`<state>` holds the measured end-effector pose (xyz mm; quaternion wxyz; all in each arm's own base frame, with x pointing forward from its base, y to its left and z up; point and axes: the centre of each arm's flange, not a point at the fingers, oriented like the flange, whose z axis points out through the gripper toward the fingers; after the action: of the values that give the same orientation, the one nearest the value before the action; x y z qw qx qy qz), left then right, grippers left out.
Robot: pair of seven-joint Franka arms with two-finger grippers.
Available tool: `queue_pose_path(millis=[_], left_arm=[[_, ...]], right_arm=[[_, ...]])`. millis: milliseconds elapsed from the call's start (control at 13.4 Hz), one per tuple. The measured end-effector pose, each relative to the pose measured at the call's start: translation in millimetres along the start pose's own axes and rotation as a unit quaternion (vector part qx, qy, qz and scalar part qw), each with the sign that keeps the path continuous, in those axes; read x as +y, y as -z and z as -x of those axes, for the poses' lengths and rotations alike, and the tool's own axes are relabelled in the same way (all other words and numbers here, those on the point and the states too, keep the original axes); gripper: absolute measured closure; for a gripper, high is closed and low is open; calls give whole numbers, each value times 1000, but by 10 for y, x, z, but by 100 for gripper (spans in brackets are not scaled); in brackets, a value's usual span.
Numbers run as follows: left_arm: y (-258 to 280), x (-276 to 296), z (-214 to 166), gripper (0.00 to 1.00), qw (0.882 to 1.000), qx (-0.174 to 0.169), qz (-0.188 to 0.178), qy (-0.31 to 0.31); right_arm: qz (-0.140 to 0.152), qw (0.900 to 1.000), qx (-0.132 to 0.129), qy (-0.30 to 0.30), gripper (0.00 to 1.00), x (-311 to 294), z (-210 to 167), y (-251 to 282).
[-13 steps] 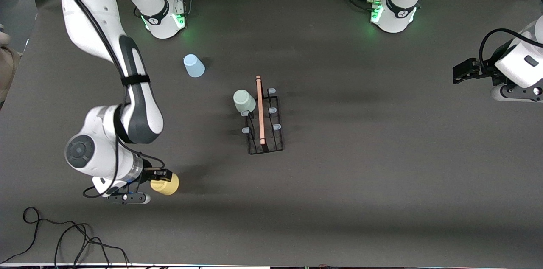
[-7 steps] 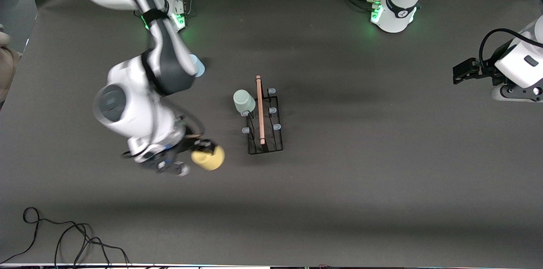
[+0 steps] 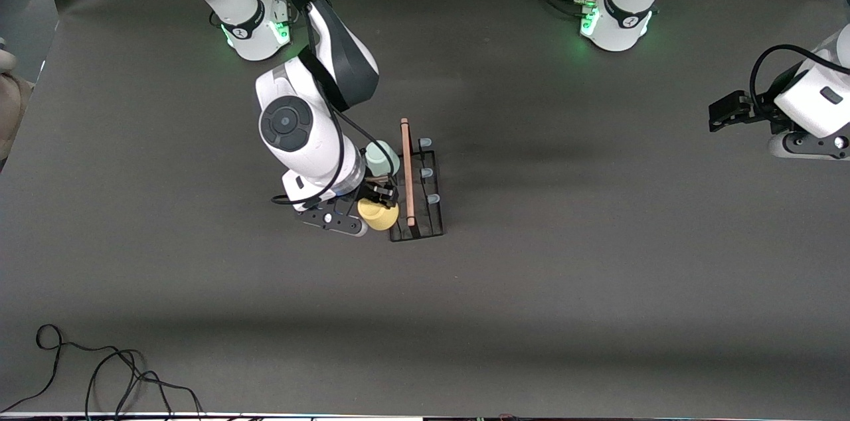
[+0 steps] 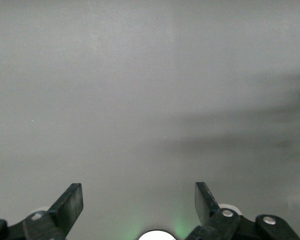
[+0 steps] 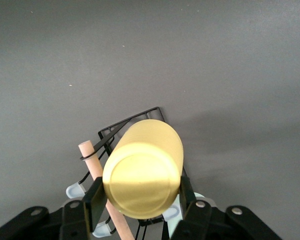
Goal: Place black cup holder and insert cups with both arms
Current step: 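Carry the yellow cup to the rack and lower it onto a peg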
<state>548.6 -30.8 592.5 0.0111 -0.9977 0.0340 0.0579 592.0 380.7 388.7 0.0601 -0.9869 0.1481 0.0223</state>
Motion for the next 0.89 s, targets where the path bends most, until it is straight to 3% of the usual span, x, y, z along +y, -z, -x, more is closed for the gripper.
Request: queue_pose_path(millis=[521,670,819,893], left_arm=[[0,1,0,0,1000,0,0,0],[0,1,0,0,1000,0,0,0],[0,2,0,0,1000,0,0,0],[0,2,0,0,1000,0,0,0]], right_arm=[[13,1000,-6,-3,37,34,-21,-200],[16,1000,-7,-4,22,38,-30,-257],[15,1000,-3,-7,1,63,-76,-217],[13,1000,1,-10,0,92,-121,-170]])
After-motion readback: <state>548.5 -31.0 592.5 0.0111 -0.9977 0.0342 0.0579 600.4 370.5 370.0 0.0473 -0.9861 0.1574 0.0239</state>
